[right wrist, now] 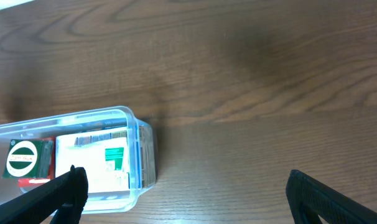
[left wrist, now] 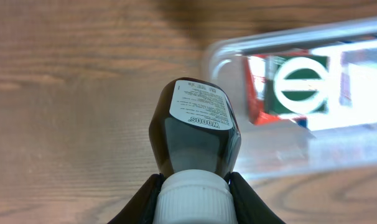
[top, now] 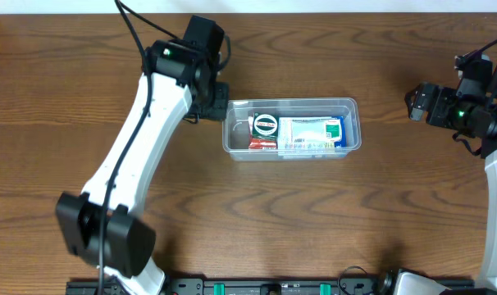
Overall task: Pack container
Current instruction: 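Lift the bottle and carry it toward the container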
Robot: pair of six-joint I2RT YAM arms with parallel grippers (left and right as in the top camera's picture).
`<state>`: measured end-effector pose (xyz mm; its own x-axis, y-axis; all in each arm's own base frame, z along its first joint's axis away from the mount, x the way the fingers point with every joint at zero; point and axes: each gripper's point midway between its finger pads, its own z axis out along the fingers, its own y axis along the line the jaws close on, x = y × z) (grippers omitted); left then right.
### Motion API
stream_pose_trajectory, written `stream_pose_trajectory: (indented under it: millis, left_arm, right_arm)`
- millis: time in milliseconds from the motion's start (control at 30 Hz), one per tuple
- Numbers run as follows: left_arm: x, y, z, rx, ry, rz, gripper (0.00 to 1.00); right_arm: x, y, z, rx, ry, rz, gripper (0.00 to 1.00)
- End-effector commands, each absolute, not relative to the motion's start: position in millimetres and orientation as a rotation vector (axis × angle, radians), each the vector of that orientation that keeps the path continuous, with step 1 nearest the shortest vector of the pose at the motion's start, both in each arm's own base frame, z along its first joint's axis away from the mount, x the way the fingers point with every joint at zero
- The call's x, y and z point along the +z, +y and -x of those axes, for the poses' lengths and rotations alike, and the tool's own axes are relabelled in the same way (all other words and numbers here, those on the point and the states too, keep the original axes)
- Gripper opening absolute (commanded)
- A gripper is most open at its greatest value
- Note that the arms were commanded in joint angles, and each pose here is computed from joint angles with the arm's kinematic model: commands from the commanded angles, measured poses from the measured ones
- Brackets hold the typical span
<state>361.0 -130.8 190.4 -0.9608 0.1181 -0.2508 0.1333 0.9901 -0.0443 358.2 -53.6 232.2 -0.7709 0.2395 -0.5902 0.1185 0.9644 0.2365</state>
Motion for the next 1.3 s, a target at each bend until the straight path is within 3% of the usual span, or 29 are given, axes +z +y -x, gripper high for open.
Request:
stream_pose_trajectory:
  millis: [0, 300, 600, 1267]
  left_arm:
    - [222.0, -140.1, -350.3, -0.109, 2.785, -0.35, 0.27]
    - [227.6, -151.4, -343.0, -0.085, 2.719, -0.61, 0.27]
    - [199.5, -166.6, -340.1, -0.129, 2.715, -0.95, 0.27]
    - [123.1, -175.2, -358.0, -0.106, 2.826, -1.135, 0.27]
  right_arm:
    - [237.4, -56.4, -359.3, 0.238, 2.442, -0.262, 0.99]
    - [237.4, -56.4, -359.3, 0.238, 2.442, -0.262, 0.99]
    - [237.3, -56.4, -359.3, 0.238, 2.443, -0.262, 0.99]
    - [237.3, -56.4, -359.3, 0.238, 2.443, -0.262, 0.99]
